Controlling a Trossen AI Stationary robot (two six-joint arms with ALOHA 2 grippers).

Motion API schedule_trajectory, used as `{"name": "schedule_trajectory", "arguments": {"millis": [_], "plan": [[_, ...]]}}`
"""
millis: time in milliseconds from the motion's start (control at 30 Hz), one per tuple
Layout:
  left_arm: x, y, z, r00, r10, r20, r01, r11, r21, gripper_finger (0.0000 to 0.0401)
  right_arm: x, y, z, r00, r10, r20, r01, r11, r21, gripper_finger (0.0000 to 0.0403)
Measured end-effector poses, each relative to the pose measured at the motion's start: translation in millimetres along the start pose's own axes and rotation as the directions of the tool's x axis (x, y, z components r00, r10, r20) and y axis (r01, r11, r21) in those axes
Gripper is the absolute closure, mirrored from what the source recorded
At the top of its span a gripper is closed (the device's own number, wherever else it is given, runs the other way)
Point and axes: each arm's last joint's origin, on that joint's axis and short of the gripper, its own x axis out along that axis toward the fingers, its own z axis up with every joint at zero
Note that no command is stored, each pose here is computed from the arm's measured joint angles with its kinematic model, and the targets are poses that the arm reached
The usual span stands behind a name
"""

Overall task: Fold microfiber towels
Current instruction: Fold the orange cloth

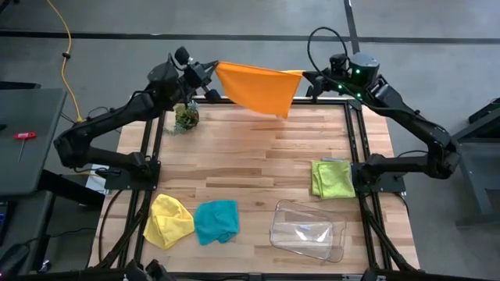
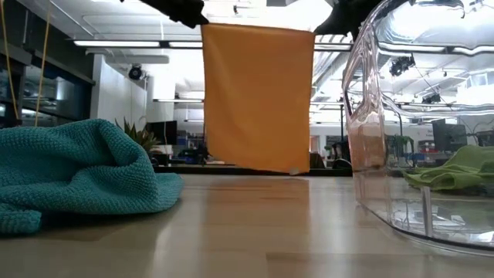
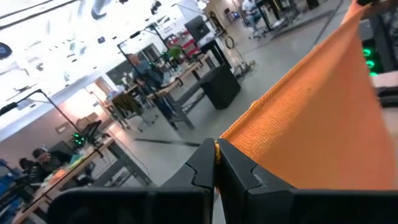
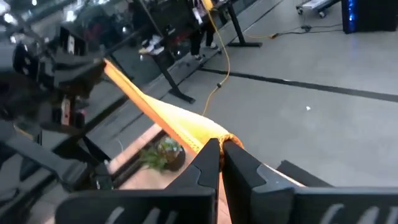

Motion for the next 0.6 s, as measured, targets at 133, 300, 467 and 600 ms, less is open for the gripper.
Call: {"name": "schedule_trajectory", "arguments": {"millis": [133,300,467,600], "plan": [[-10.9,-8.3,-0.5,0.994,-0.089,-0.058,0.089,0.996,-0.012,0.0401,1.6,6.0,-11.1,0.996,0.005,-0.091,-0.008,0.999,-0.031,0.0403],[-20.7,-31.1,-14.3,0.946,-0.247,-0.209,0.229,0.968,-0.107,0.0401,3.7,18.6,-35.4,0.964,-0.031,-0.266,0.009,0.996,-0.084,0.0403],[-30.9,-70.4,-39.9,0.869,-0.382,-0.316,0.333,0.922,-0.198,0.0401,0.4,36.4,-57.5,0.915,-0.063,-0.399,0.017,0.993,-0.117,0.0403],[-42.6,-100.6,-53.8,0.817,-0.463,-0.344,0.390,0.883,-0.261,0.0401,-4.0,54.5,-77.5,0.858,-0.070,-0.508,0.018,0.994,-0.107,0.0403]]}}
